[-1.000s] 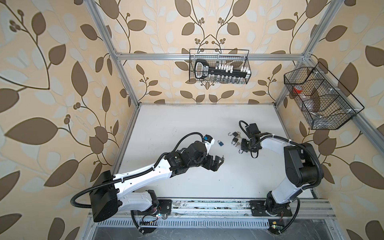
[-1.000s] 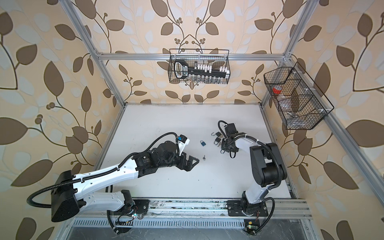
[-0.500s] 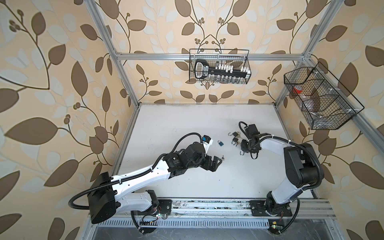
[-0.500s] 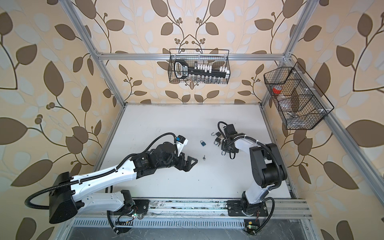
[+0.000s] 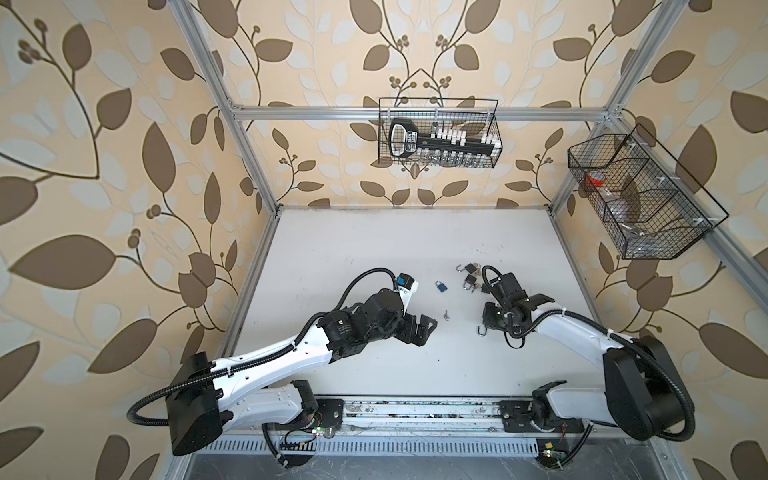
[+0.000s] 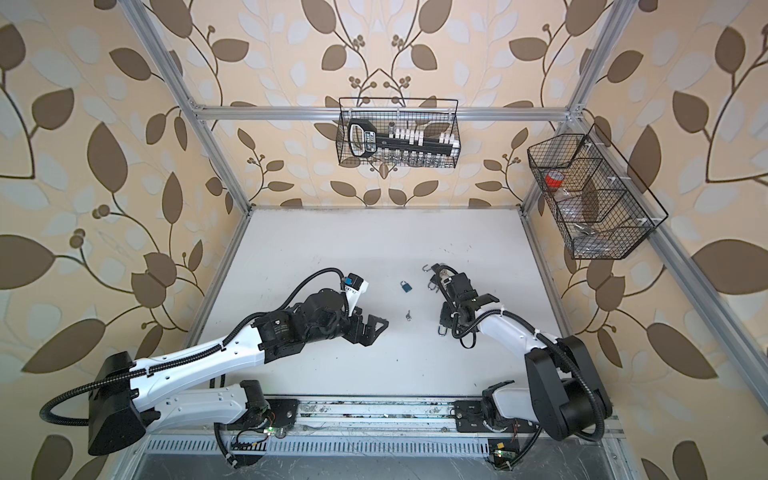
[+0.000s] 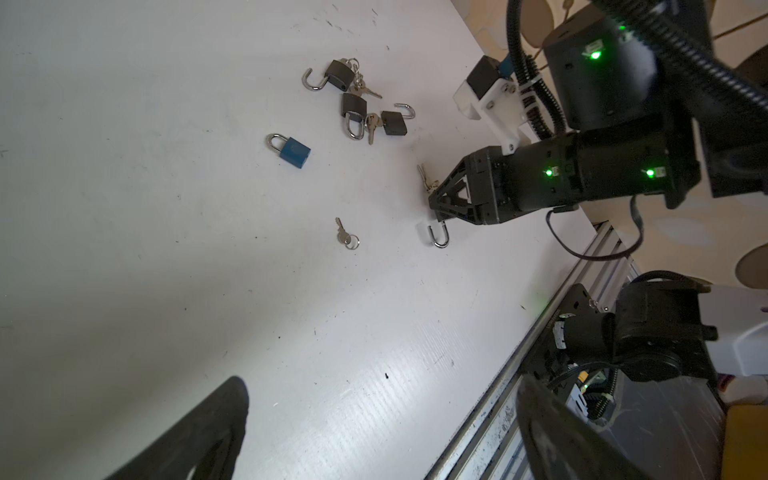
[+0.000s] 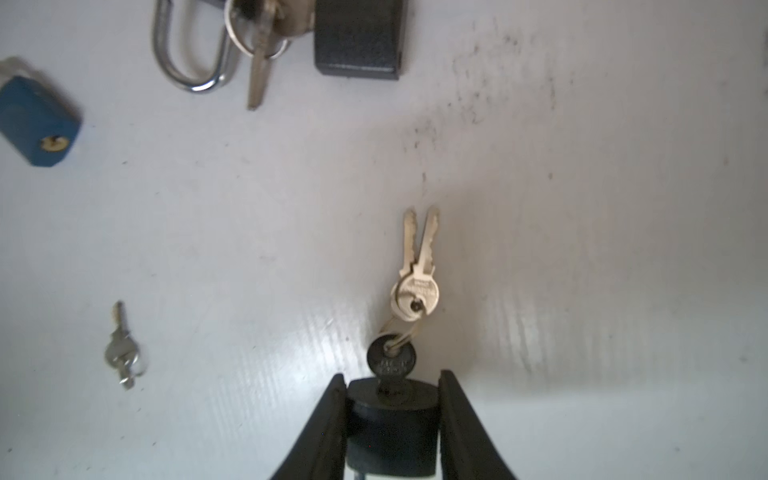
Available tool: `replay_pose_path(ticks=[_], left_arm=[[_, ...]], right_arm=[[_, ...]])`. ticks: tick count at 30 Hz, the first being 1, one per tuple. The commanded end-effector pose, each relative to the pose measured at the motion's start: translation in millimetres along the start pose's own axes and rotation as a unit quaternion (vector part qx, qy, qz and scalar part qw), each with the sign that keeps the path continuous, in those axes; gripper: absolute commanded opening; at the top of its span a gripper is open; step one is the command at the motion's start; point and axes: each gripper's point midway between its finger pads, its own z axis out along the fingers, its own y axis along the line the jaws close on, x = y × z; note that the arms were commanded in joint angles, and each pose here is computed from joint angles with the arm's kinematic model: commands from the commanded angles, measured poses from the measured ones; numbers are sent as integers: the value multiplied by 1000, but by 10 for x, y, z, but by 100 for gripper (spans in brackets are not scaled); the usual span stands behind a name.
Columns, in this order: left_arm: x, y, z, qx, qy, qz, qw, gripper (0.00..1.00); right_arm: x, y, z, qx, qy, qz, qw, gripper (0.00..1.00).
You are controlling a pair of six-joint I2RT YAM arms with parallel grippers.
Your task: Lock with the key
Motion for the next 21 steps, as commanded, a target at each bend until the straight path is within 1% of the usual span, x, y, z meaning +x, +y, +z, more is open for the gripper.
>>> replay_pose_path(ticks=[1, 10, 15, 21], left_arm=[[-65, 50, -63, -11, -20, 4, 1000, 99], [-39, 86, -89, -17, -17, 1, 1000, 99], [-25, 98, -116, -16, -18, -4, 1000, 99], [-3, 198, -163, -37, -20, -12, 999, 99]], right_arm=[[144, 81, -31, -15, 14, 19, 1000, 33], [344, 352, -1, -25, 32, -2, 999, 34], [428, 469, 45, -25, 46, -18, 998, 39], [508, 488, 79, -26, 60, -25, 998, 42]])
